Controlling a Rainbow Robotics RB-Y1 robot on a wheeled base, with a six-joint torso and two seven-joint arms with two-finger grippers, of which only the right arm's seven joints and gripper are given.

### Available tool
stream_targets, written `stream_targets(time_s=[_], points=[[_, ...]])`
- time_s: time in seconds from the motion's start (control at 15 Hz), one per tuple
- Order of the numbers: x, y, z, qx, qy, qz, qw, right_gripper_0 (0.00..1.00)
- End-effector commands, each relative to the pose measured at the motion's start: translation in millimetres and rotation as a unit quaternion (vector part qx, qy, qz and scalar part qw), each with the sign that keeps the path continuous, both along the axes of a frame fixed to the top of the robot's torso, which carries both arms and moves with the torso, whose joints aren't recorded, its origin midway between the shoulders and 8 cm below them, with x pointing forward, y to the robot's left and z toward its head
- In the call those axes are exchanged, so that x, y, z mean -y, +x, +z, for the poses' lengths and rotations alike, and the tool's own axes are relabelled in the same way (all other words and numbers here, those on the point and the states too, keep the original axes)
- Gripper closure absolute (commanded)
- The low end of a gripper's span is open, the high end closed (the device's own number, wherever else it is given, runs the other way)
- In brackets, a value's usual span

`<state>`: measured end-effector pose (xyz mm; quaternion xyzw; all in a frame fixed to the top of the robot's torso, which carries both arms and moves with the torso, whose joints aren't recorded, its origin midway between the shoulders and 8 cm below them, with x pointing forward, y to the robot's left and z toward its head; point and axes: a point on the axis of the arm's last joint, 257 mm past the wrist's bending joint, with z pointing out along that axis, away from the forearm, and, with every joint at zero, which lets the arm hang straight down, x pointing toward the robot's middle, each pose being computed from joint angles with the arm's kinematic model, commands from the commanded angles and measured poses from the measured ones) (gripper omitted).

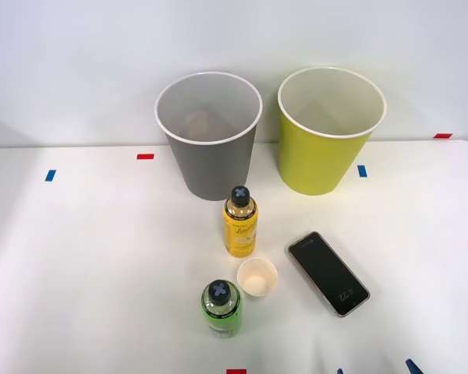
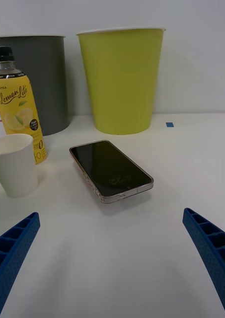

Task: Put cans in the gray bin, plastic bottles in the light green bin

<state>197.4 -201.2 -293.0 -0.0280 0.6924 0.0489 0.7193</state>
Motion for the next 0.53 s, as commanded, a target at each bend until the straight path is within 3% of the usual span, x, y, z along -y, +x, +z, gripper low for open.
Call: stream_targets(time_s=[0.07,0.4,0.53], points=[[0,0,0,0.000,0.000,0.000,1.000,0.00],[0,7,-12,-0.008,-0.010,0.005,1.000,0.00],[-5,10,-4,0.010,-0.031,0.033,0.999,0.00]])
